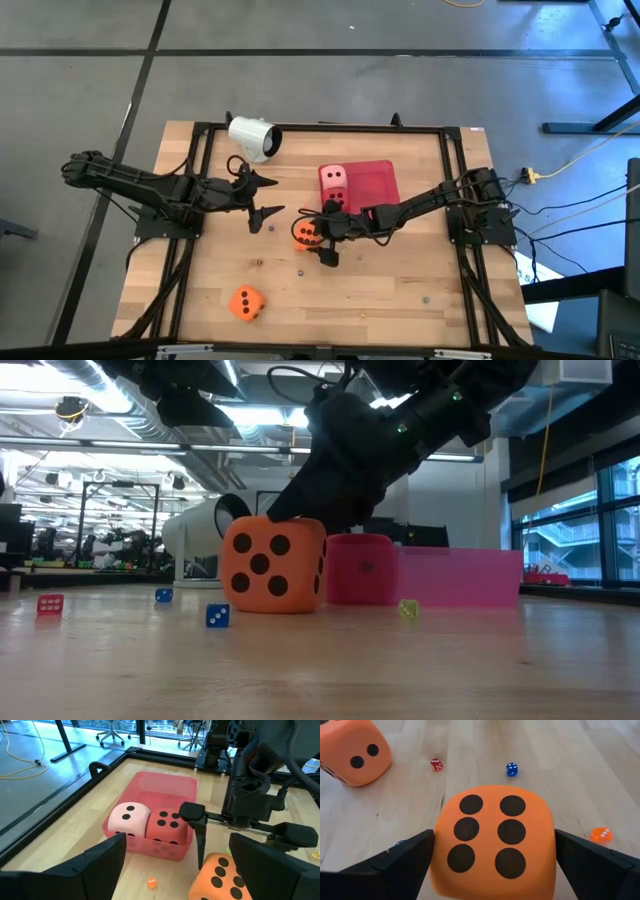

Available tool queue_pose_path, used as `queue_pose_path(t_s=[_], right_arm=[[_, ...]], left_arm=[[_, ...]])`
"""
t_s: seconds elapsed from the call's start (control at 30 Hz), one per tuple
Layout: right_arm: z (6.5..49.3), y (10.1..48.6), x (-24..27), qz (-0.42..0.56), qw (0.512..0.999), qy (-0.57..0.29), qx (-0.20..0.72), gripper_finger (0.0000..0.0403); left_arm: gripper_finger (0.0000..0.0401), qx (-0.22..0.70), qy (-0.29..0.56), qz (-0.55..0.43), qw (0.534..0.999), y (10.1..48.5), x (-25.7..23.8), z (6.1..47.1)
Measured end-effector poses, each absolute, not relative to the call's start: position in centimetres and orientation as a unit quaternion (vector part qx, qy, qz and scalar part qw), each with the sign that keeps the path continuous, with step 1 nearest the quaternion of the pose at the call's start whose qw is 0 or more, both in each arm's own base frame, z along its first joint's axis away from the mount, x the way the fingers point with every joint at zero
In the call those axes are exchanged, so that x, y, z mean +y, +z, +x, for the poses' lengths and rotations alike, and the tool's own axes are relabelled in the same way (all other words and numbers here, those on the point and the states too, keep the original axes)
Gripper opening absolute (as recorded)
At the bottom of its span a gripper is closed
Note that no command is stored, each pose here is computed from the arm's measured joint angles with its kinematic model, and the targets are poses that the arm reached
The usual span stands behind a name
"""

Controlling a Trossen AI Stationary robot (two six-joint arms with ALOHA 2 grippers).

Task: Pick & Place Dice
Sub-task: Put the big top orange dice into the red bin

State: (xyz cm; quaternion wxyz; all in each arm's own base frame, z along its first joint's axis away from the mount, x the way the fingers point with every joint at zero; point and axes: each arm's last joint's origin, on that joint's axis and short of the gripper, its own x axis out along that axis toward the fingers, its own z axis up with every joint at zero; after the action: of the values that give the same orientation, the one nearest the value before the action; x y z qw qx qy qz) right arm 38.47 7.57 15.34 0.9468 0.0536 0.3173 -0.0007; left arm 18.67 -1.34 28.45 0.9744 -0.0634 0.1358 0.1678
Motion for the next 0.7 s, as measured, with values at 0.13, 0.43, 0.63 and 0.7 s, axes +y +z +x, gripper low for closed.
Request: queue_pose_path(t_s=[0.13, 0.43, 0.63, 0.7], right_arm=[[38.47, 15.34, 7.59, 0.051, 0.947, 0.000, 0.317, 0.0385], [38.44, 15.47, 7.60, 0.054, 0.947, 0.007, 0.317, 0.0350], [38.44, 15.48, 7.60, 0.052, 0.946, 0.009, 0.319, 0.0353], [38.43, 15.50, 7.60, 0.051, 0.947, 0.010, 0.318, 0.0354]], left_arm=[[0.0347, 0.136, 0.168, -0.064, 0.974, 28.45, -1.34, 18.67], [0.0347, 0.136, 0.168, -0.064, 0.974, 28.45, -1.34, 18.67], [0.0347, 0.136, 0.168, -0.064, 0.974, 28.45, -1.34, 18.67], [0.0347, 0.136, 0.168, -0.064, 0.974, 28.45, -1.34, 18.67]])
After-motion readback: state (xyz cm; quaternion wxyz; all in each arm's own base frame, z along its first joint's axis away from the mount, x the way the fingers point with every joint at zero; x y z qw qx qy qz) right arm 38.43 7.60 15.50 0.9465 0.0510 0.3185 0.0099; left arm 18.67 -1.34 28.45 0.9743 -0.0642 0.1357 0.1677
